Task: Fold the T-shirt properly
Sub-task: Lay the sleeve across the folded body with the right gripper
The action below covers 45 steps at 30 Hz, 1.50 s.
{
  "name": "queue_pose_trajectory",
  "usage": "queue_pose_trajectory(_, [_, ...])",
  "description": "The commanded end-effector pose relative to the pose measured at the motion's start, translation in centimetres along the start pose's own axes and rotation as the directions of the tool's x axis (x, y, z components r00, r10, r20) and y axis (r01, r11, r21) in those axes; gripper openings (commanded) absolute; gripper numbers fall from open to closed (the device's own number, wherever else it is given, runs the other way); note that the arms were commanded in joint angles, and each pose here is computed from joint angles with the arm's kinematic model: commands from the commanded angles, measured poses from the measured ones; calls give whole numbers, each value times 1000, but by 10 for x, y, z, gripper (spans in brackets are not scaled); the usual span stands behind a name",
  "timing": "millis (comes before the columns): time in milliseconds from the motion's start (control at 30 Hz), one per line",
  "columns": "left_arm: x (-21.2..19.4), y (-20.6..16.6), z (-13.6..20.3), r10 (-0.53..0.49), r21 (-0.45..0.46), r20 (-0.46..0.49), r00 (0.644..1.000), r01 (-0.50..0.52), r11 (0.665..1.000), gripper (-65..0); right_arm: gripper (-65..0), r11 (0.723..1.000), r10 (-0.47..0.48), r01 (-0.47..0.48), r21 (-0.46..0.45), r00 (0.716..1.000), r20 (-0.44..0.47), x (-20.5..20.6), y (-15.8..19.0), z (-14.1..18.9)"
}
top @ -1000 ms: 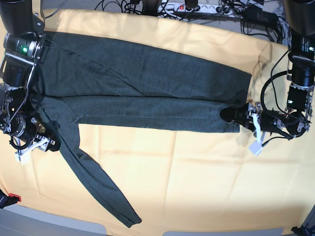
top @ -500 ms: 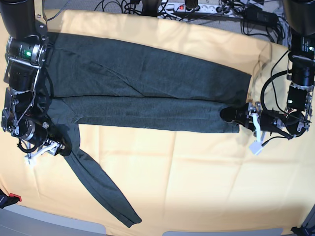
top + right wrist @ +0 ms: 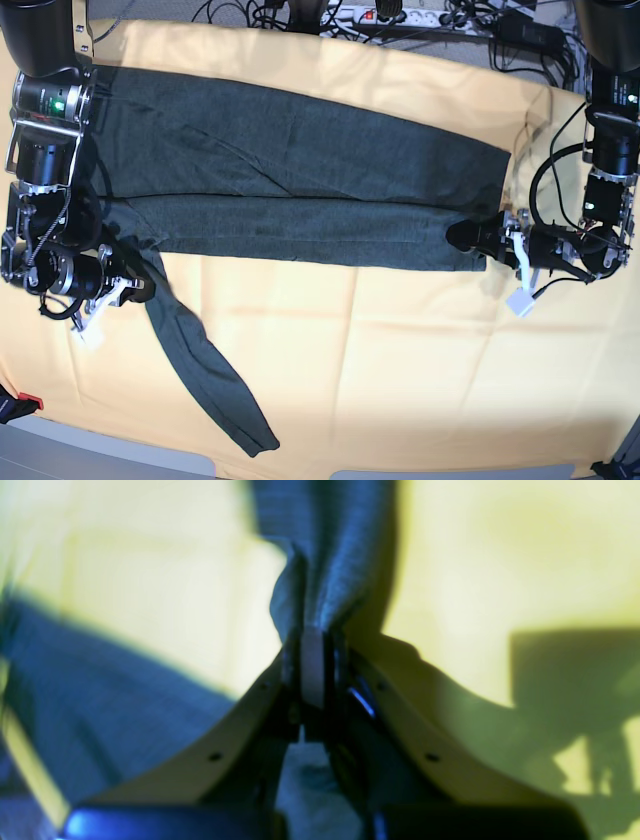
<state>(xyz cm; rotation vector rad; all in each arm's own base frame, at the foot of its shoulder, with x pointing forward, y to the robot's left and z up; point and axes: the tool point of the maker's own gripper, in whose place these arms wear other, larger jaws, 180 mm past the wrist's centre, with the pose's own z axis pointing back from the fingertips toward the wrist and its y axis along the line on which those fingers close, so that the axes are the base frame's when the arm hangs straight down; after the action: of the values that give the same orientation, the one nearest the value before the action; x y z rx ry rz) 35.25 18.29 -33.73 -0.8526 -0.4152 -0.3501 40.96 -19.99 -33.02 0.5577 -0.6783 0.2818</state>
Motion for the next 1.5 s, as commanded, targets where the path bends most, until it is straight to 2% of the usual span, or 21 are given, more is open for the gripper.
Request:
queue_pose_trajectory(0, [19, -4, 12, -32, -1, 47, 998, 32, 999, -275, -650, 998, 61, -61, 4, 996, 71, 26, 7, 18])
queue_pose_trajectory(100, [19, -4, 12, -32, -1, 47, 998, 32, 999, -275, -650, 987, 158, -160, 25, 984, 85, 22, 31, 35])
queue_pose_trajectory(233, [22, -4, 12, -32, -1, 63, 997, 32, 999, -275, -650, 964, 258, -261, 58, 965, 50, 0, 60, 49])
queue_pose_trajectory(467, [22, -4, 12, -33, -1, 66, 997, 33, 999, -275, -650, 931, 341, -332, 155, 939, -36, -53, 102, 64])
queue_pose_trajectory(733, [22, -4, 12, -33, -1, 66, 997, 33, 999, -275, -650, 882, 452, -431, 191, 888, -83, -79, 132, 82])
queue_pose_trajectory(1033, [22, -4, 12, -32, -1, 65, 997, 32, 999, -275, -650, 895, 417, -383, 229, 900, -125, -106, 137, 82])
queue_pose_trajectory(1200, [22, -4, 12, -32, -1, 65, 997, 32, 999, -275, -648, 895, 421, -387, 223, 898, -132, -106, 135, 83])
queue_pose_trajectory(1233, [22, -4, 12, -32, -1, 65, 997, 32, 999, -275, -588, 894, 423, -389, 221, 896, -135, -106, 134, 84])
queue_pose_trajectory(1333, [22, -4, 12, -32, -1, 66, 997, 32, 999, -275, -342, 893, 427, -392, 219, 893, -141, -106, 132, 86])
queue_pose_trajectory(1367, [22, -4, 12, -32, -1, 66, 997, 32, 999, -275, -289, 892, 430, -395, 218, 891, -144, -105, 131, 87])
queue_pose_trajectory(1400, [22, -4, 12, -32, -1, 66, 997, 32, 999, -275, -270, 891, 436, -401, 215, 887, -153, -105, 129, 90])
queue_pose_trajectory(1467, [22, -4, 12, -32, -1, 65, 997, 32, 999, -275, -271, 885, 447, -410, 220, 880, -161, -103, 126, 97])
